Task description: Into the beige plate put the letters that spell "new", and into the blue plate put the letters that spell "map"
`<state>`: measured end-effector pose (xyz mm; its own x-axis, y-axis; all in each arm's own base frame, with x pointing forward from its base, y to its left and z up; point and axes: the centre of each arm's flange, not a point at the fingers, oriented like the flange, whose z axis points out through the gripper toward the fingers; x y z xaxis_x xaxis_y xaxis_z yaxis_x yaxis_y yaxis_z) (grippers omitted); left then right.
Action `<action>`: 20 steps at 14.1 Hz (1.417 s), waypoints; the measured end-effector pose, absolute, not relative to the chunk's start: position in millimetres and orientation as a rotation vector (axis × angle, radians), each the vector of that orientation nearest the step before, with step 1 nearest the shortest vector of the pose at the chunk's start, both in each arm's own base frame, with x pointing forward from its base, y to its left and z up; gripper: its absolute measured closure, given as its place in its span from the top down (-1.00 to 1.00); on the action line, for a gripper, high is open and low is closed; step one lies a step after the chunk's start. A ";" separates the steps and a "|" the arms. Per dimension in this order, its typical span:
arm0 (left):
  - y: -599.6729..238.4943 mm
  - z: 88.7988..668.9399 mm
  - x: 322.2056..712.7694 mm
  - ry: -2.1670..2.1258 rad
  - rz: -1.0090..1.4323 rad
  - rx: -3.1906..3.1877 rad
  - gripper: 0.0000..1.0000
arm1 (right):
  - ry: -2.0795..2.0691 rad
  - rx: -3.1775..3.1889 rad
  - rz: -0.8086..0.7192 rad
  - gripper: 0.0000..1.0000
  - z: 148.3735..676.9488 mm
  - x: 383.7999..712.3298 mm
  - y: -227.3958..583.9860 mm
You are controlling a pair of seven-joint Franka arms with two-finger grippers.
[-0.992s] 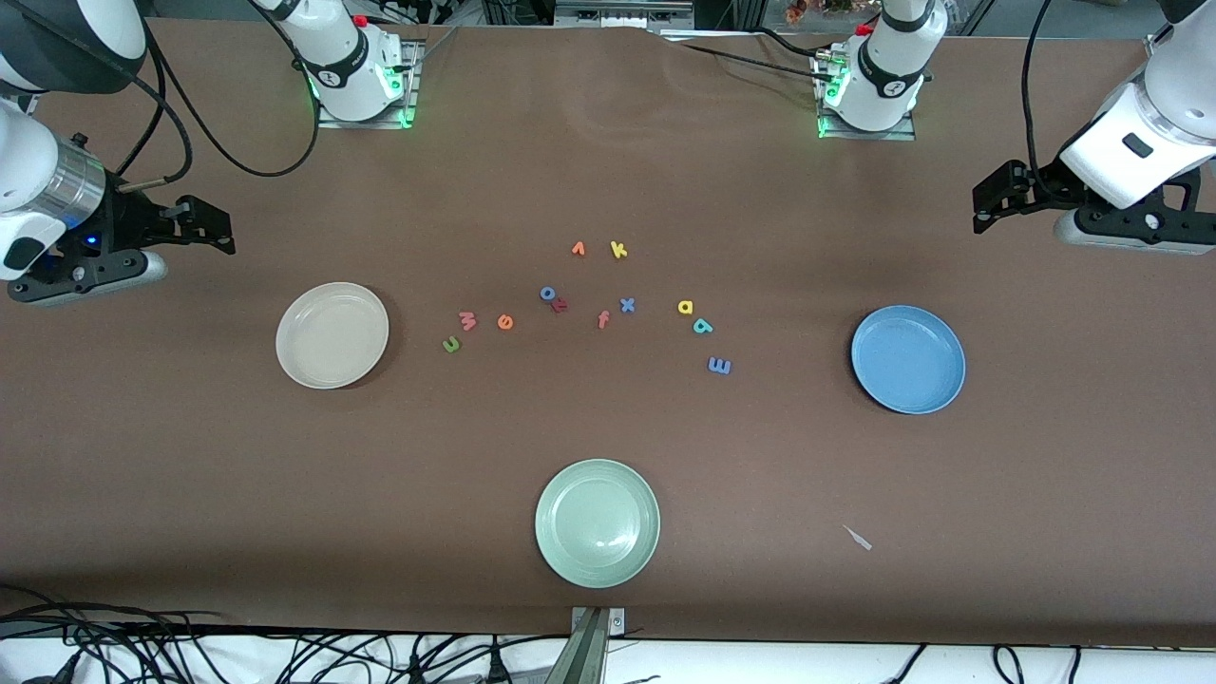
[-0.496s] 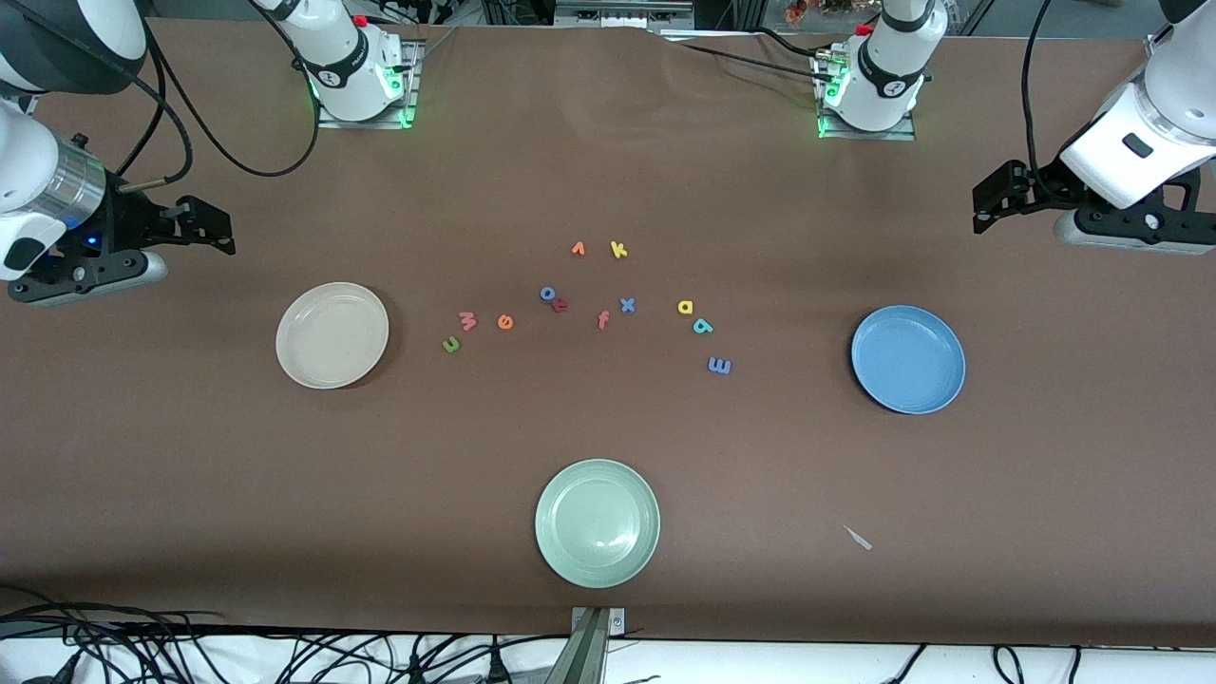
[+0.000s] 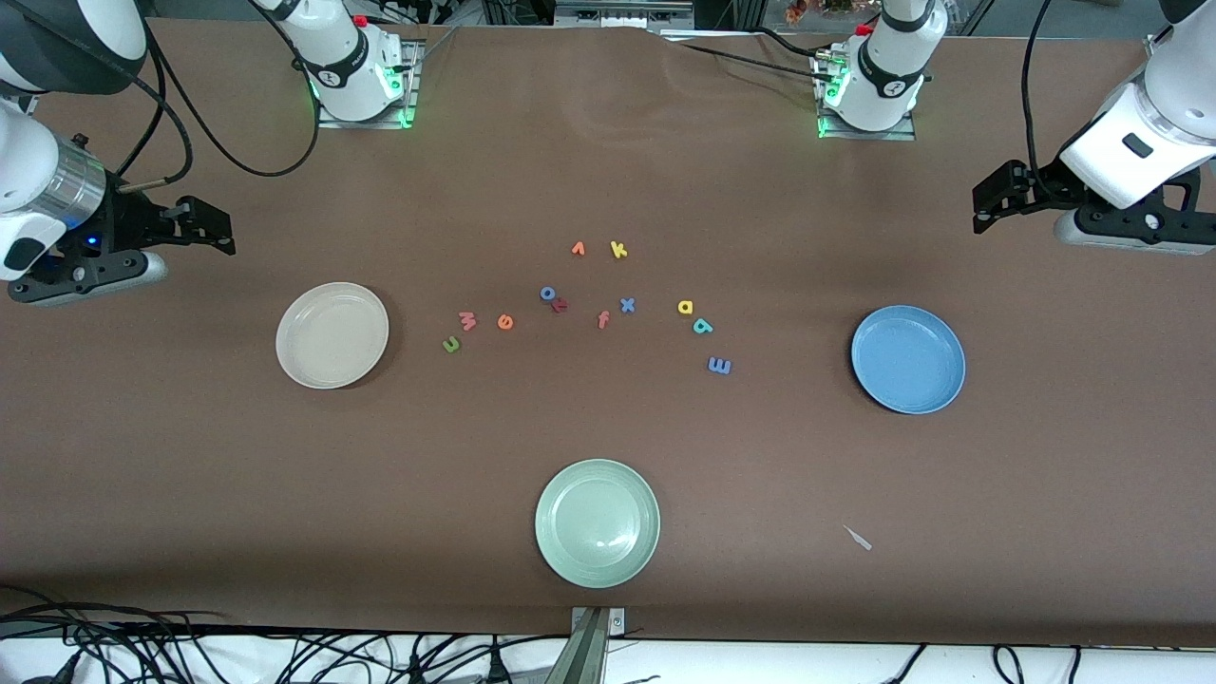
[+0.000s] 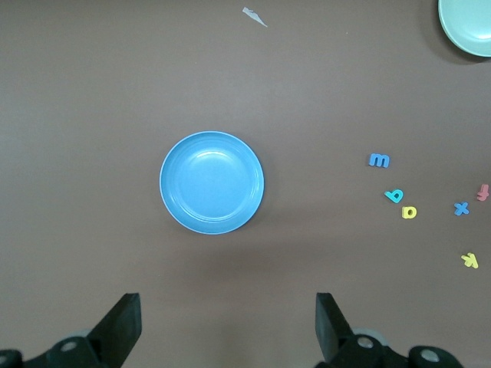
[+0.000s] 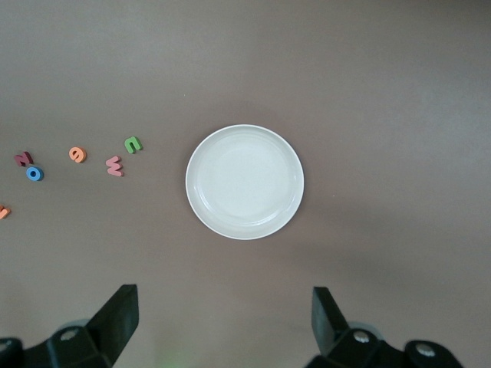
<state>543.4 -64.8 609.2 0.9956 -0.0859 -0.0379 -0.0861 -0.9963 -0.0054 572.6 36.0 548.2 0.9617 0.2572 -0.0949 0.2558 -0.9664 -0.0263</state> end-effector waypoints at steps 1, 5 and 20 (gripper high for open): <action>-65.7 607.6 543.7 0.138 0.067 -3.131 1.00 | -0.405 -3.098 0.153 1.00 548.2 572.6 36.0; -77.1 578.5 549.2 0.167 0.206 -3.125 1.00 | -0.405 -3.098 0.153 1.00 547.9 572.6 36.0; -301.9 352.9 583.7 0.041 0.250 -3.115 1.00 | -0.373 -3.085 -0.015 1.00 448.8 568.1 124.1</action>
